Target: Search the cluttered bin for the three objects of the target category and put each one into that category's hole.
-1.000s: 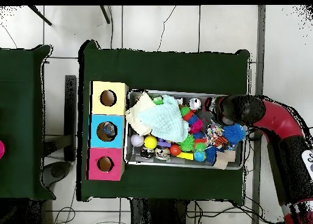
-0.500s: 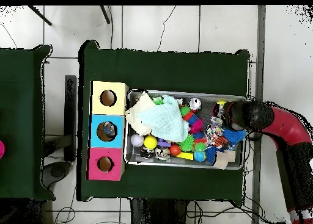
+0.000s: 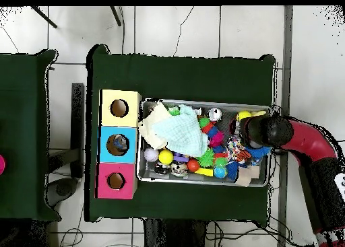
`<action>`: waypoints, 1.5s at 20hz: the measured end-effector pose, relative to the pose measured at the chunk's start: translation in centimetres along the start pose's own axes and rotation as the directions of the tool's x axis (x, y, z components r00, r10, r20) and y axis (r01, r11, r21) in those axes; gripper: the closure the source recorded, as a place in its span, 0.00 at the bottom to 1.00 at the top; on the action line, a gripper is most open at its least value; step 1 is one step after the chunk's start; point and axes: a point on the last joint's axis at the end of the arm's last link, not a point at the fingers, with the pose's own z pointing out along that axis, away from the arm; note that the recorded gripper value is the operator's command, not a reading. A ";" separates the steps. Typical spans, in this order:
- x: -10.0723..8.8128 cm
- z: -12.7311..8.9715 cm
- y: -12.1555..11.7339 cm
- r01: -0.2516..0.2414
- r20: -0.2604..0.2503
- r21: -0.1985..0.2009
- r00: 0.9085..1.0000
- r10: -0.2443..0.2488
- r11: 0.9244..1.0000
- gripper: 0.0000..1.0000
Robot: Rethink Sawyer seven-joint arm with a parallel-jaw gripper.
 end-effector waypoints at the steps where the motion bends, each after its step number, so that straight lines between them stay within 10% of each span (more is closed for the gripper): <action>1: 0.2 0.2 0.4 0.011 -0.004 -0.002 1.000 -0.011 1.000 1.00; 14: 1.0 0.8 1.7 0.033 -0.010 -0.035 0.999 -0.034 0.999 1.00; 15: 0.9 0.7 1.5 0.029 -0.005 -0.040 1.000 -0.029 0.999 0.00; 30: 1.3 1.0 0.8 0.014 -0.005 -0.055 1.000 -0.014 0.998 0.00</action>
